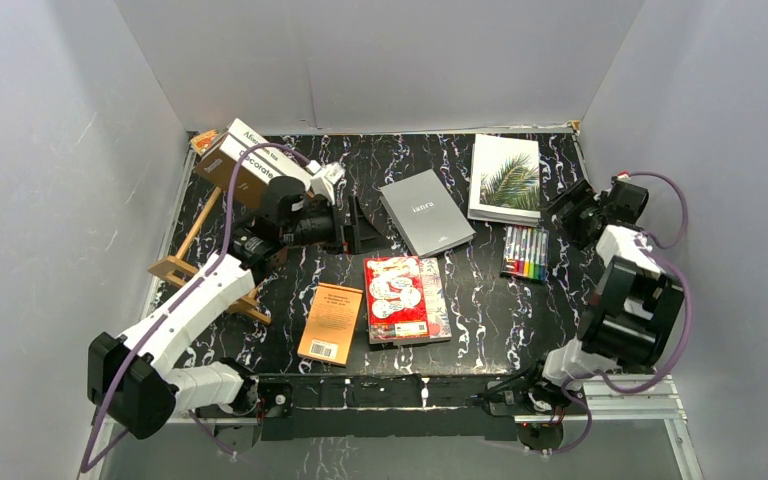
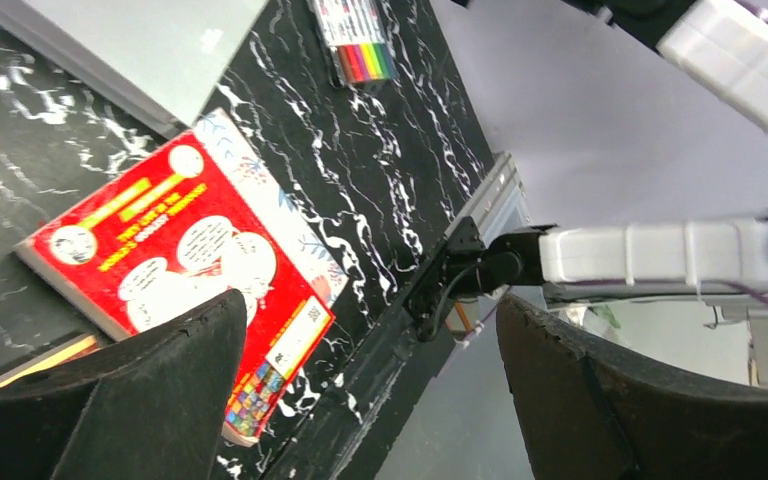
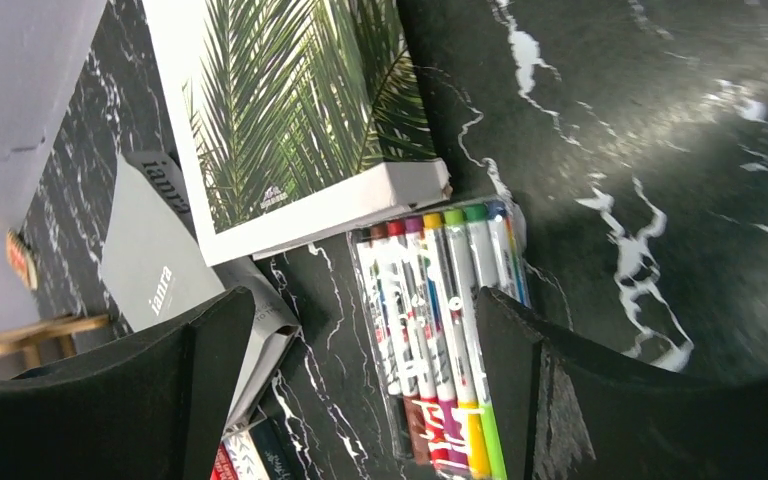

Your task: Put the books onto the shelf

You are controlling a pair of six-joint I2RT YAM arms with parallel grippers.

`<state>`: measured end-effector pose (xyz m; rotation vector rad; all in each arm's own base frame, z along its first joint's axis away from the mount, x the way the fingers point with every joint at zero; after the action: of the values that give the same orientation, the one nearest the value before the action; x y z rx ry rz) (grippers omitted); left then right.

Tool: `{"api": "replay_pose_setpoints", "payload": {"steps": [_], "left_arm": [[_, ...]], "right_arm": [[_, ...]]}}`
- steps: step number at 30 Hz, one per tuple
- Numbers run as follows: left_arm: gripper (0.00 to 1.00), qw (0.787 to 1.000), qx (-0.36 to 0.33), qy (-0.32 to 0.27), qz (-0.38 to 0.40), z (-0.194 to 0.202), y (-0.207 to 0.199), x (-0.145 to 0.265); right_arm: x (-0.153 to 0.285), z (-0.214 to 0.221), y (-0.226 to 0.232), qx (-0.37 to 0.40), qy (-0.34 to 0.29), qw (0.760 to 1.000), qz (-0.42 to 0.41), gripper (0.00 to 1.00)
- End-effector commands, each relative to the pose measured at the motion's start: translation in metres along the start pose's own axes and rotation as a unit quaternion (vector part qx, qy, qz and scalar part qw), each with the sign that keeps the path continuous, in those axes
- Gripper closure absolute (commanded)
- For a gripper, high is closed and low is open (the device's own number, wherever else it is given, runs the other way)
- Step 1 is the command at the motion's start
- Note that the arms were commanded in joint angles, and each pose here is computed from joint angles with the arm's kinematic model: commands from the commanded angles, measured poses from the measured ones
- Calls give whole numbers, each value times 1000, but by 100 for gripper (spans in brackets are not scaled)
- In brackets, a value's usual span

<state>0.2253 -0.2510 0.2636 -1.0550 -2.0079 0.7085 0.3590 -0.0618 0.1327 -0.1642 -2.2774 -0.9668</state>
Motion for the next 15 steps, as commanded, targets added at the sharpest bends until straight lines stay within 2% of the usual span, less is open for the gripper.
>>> {"api": "replay_pose_setpoints", "payload": {"steps": [1,4,11,15], "left_arm": [[9,998,-30,5,62,-7,-45,-4],[9,997,-42,0,60,-10,-53,-9],[9,999,-27,6,25,-9,-42,-36],[9,999,-29,21,21,-4,-41,-51]], "right_arm": [[-19,-26,23,27,-9,997,-75,9],[-38,-28,24,25,-9,997,-75,7],[-75,-37,15,76,-33,996,34,6],[-87,-38,16,104,-50,992,51,6]]}}
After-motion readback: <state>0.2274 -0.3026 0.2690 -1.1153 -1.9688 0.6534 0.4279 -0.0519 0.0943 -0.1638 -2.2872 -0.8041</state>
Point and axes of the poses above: each gripper's point midway between its finger pads, its own x axis back along the fingers, its own y axis along the line the jaws close on, z = x × y, the point moved 3 cm from there along x, back along the fingers, and after that the axes turned 2 degrees about x, right-handed, at the moved point
